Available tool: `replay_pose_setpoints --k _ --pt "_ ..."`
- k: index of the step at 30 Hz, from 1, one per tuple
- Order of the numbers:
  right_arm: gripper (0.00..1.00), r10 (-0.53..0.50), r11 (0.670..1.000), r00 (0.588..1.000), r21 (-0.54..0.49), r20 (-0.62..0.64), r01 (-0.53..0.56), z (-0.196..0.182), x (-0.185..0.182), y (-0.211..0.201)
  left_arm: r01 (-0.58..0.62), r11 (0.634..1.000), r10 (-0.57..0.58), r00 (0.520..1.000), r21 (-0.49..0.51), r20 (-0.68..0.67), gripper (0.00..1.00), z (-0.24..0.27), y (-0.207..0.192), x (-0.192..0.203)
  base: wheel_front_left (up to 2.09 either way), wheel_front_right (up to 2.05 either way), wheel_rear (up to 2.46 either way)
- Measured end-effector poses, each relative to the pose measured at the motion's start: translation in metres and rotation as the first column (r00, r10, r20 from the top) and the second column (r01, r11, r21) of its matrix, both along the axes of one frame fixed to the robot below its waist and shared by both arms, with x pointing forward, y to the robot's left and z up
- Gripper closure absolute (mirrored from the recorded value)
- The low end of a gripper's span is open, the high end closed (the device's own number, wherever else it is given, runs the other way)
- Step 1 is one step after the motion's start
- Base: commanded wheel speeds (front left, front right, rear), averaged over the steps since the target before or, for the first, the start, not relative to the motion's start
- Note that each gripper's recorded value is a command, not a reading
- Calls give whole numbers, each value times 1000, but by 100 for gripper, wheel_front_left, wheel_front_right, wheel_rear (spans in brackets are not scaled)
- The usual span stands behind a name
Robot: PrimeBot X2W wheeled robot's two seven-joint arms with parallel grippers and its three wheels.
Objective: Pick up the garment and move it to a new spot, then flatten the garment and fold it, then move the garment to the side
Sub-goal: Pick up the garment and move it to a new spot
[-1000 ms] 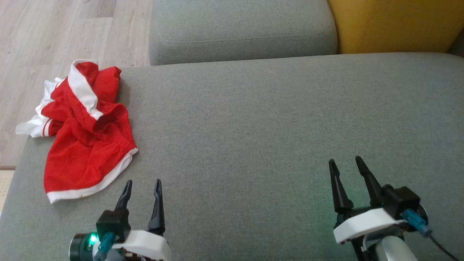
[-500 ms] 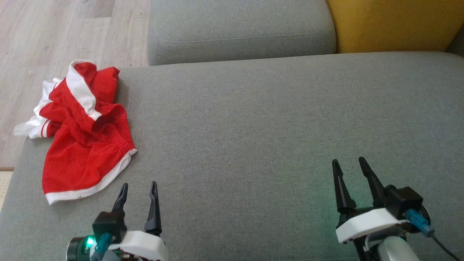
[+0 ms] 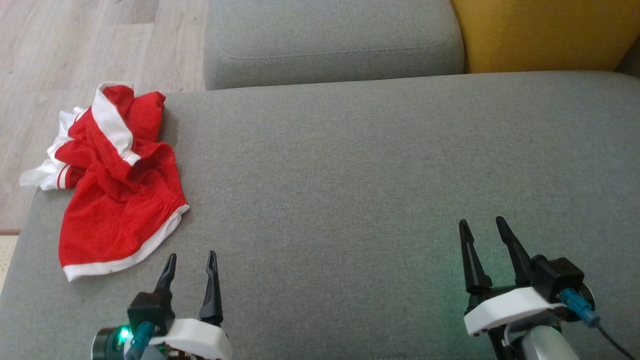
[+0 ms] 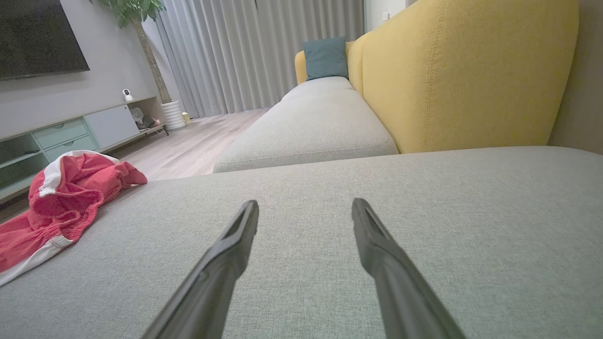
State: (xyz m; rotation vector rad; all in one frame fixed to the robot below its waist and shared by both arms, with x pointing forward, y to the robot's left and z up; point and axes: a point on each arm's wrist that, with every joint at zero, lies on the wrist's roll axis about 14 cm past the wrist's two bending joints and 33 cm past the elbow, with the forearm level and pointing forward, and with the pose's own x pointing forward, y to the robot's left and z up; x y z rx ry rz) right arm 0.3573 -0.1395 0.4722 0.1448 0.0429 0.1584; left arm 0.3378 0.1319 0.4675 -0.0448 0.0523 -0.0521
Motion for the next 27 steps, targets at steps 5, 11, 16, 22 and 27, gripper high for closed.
replay_pose_setpoints --k 5,11,16,22,27 --pt "0 0 1000 1000 0 0 0 0 1 0 -4 1000 4 1000 0 -1 0 0 1 -1 0 0 0" --pt "0 34 999 999 0 16 -34 5 7 11 -39 999 39 999 0 3 0 1 12 -6 0 0 0" --pt "0 99 995 995 -1 28 -99 9 14 33 -89 996 89 996 -3 10 0 2 27 -17 0 0 0" --pt "0 214 977 976 4 40 -214 14 23 73 -193 981 193 981 -1 35 0 9 57 -36 0 0 0" --pt "0 342 939 939 12 46 -343 17 26 121 -320 948 319 946 6 54 0 13 95 -65 0 0 0"
